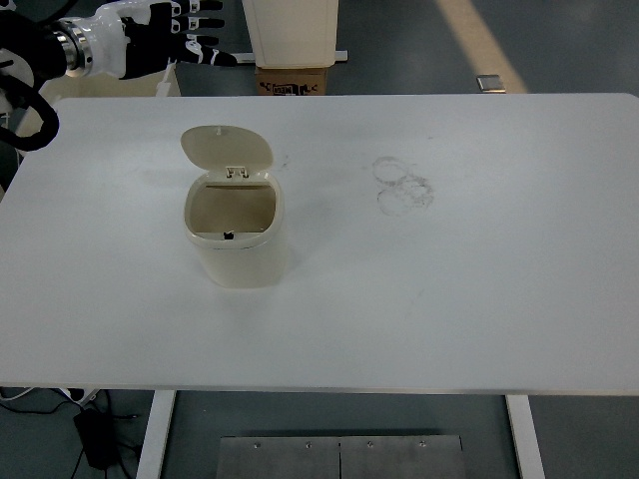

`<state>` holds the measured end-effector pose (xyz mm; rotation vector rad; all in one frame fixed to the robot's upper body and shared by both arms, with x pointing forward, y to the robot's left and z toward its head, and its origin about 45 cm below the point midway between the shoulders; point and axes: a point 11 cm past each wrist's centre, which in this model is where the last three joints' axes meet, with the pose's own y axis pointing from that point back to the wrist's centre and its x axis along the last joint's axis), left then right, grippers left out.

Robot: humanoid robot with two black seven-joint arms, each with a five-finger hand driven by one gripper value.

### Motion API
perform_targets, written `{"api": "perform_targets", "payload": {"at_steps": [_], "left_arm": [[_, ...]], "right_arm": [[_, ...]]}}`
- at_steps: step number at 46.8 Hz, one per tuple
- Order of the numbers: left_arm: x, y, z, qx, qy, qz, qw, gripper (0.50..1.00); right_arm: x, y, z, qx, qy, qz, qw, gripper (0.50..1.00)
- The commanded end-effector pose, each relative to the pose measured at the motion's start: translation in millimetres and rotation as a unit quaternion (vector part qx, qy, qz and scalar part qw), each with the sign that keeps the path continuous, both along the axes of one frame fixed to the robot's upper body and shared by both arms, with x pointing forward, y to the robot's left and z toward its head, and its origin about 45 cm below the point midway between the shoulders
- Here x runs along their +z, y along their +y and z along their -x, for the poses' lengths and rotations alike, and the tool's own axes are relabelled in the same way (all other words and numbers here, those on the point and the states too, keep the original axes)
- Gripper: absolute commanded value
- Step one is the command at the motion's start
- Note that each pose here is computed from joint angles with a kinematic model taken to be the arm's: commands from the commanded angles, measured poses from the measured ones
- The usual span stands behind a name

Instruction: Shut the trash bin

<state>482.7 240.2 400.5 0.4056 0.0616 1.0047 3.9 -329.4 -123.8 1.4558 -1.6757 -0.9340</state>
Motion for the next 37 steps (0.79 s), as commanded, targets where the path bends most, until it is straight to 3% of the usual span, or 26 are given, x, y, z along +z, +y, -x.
{"api": "perform_targets", "payload": {"at_steps": [1, 37], "left_arm": [[0.1, -12.5, 4.5, -0.027, 0.004, -0.02, 0.999, 1.0], [-2.3, -44.6, 50.9, -0.154, 0.049, -0.212, 0.964, 1.0]], "right_arm": [[0.0, 0.0, 0.0, 0.0, 0.0, 0.0, 1.0, 0.991], [0.1, -0.1, -1.8, 0.0, -0.002, 0.0, 1.0, 0.991]]}}
